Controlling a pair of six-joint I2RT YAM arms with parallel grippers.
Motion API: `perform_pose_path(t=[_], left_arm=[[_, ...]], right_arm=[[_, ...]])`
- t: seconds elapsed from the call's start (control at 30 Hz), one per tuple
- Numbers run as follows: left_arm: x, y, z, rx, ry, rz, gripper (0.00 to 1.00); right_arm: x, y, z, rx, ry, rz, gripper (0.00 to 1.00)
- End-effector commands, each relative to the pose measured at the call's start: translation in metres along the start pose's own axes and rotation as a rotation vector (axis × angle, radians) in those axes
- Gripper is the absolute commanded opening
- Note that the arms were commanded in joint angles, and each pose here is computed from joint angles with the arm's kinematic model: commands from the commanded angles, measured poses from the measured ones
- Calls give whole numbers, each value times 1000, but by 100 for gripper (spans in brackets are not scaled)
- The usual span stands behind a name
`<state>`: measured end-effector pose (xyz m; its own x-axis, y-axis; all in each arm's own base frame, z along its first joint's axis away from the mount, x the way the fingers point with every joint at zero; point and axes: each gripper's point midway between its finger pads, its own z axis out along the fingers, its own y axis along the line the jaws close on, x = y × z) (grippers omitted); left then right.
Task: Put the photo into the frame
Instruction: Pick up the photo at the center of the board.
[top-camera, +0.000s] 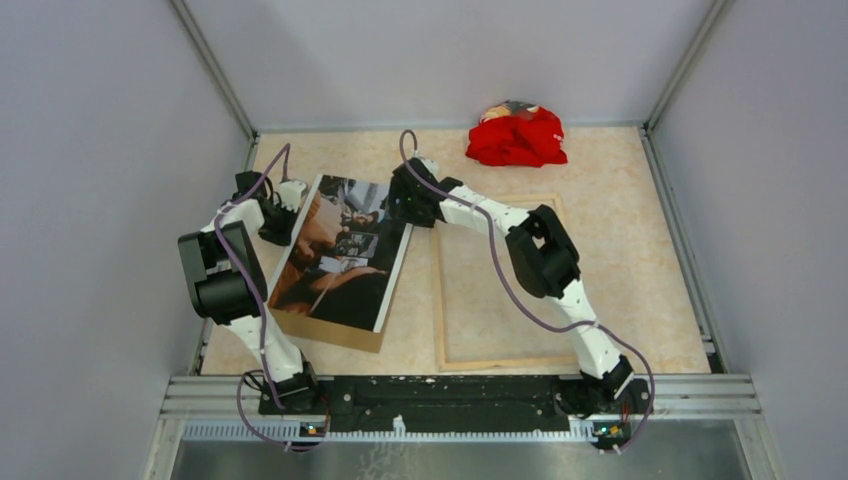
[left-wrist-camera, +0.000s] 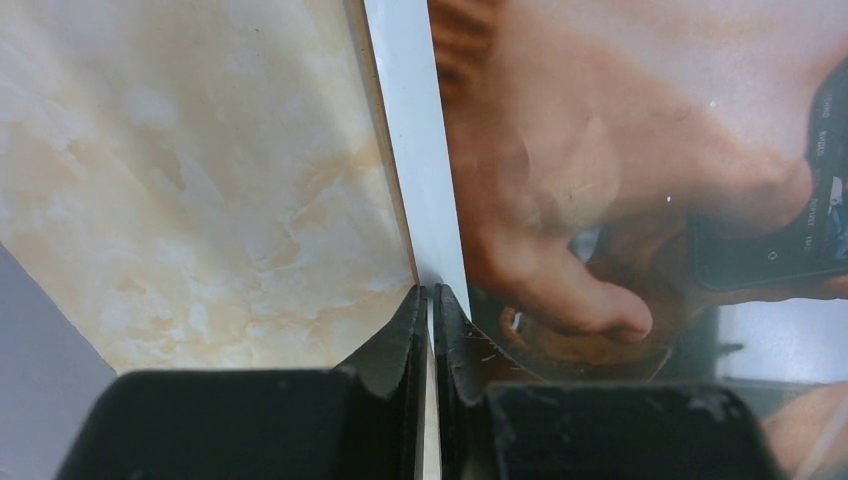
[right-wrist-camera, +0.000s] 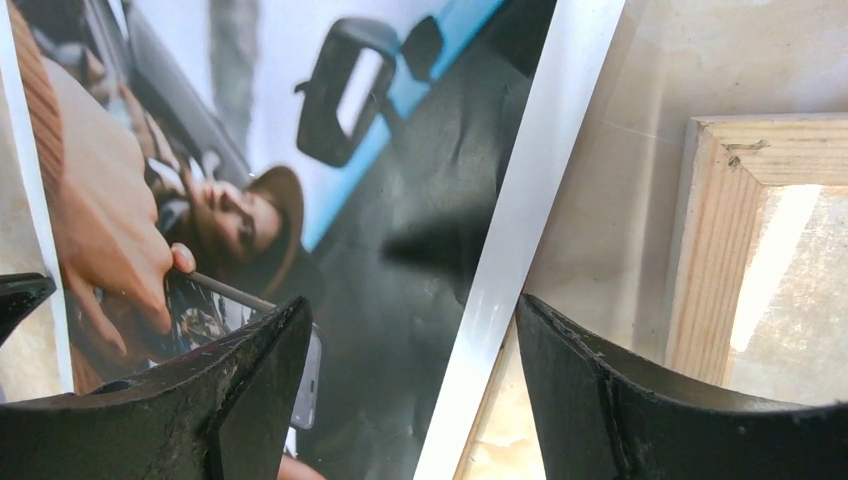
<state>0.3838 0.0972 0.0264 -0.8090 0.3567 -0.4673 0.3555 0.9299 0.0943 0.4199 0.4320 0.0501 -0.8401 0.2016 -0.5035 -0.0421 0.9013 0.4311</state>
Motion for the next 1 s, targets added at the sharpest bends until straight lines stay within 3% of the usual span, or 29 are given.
perform_pose_path(t=[0.0,0.5,0.8,0.97], left_arm=[[24,-21,18,75,65,0,9],[22,-21,17,78,62,-1,7],[25,-23,18,87,69,-4,7],[25,-22,18,80,74,-1,6]], right_arm=[[-7,29,-5,-50,-42,-51,74],[-5,54,-16,-158,-42,-63,72],[-14,17,-1,-209,-15,41,71],[-17,23,-1,-280,-14,48,65]])
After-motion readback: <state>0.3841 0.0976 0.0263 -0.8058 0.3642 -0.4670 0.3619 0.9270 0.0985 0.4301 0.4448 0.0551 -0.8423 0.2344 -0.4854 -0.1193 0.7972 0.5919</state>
